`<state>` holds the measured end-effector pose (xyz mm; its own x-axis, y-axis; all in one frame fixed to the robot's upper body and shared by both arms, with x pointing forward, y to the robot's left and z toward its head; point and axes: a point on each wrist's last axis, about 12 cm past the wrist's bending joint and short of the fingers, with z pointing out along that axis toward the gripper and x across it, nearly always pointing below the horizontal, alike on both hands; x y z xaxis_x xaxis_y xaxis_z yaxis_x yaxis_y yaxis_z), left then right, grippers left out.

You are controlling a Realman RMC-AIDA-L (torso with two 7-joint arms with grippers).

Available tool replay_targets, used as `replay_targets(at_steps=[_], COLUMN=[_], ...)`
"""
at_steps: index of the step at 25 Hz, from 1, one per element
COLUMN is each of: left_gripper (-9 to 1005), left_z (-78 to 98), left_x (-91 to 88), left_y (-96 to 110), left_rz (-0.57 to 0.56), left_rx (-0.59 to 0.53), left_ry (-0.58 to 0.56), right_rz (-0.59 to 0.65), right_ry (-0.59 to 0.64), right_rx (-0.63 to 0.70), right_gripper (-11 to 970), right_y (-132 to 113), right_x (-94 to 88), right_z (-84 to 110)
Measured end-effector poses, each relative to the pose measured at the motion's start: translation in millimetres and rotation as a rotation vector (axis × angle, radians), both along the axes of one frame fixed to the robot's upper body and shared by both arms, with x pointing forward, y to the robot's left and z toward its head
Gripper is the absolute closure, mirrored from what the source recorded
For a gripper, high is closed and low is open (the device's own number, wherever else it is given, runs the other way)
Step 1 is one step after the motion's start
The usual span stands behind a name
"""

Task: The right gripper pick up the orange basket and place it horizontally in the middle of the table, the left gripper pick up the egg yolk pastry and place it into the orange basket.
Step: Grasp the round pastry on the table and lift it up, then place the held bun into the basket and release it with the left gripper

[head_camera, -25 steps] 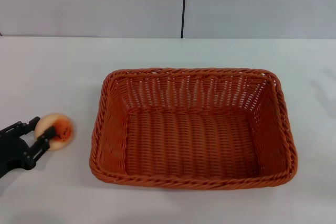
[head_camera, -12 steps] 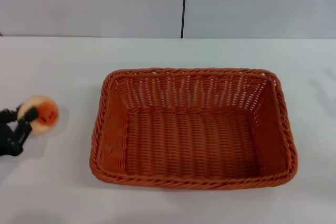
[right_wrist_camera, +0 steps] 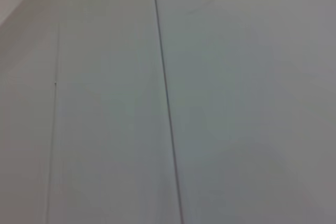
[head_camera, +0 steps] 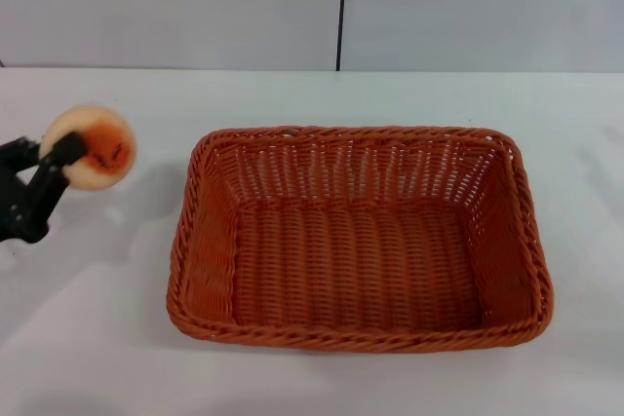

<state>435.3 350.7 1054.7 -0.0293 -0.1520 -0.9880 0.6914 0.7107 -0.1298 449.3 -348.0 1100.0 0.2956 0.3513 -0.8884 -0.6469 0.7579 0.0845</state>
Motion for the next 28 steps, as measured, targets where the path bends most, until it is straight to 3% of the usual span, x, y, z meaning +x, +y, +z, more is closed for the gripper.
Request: replay_targets(at_steps=[8,9,13,14,19,28], left_gripper=[919,921,929,931,891,744], left_z=[6.3,4.7,3.1,-1.4,-11.4,-17.3], left_x=[22.6,30.0,36.5,41.9,47.4,35.7], left_y=[-31,-45,-58,-74,-93,-80], left_rz=[-0.160,-0.211,-0.246,-0.284,-0.300,-0.262], left_rx=[-0.024,-0.037,-0.046,-0.046,-0.024,-0.016], left_ry=[-0.019,-0.004,-0.001,0.017,0.058,0.077], right_rz=[-0.091,-0.104,-0.112,-0.113,-0.109,-0.117], right_ry=[0.000,-0.003,-0.002,0.002,-0.001,0.000], right_rx=[0.081,0.087,0.095,0.102,0.107,0.111], right_gripper=[457,457,457,457,457,457], right_y=[-11,-13,-14,-13,-13,-14], right_x=[-9.5,-10.8,-13.4,-14.4,-15.8,-17.6], right_z=[-6.3,-6.4,-7.6,-8.8,-9.0,-9.6])
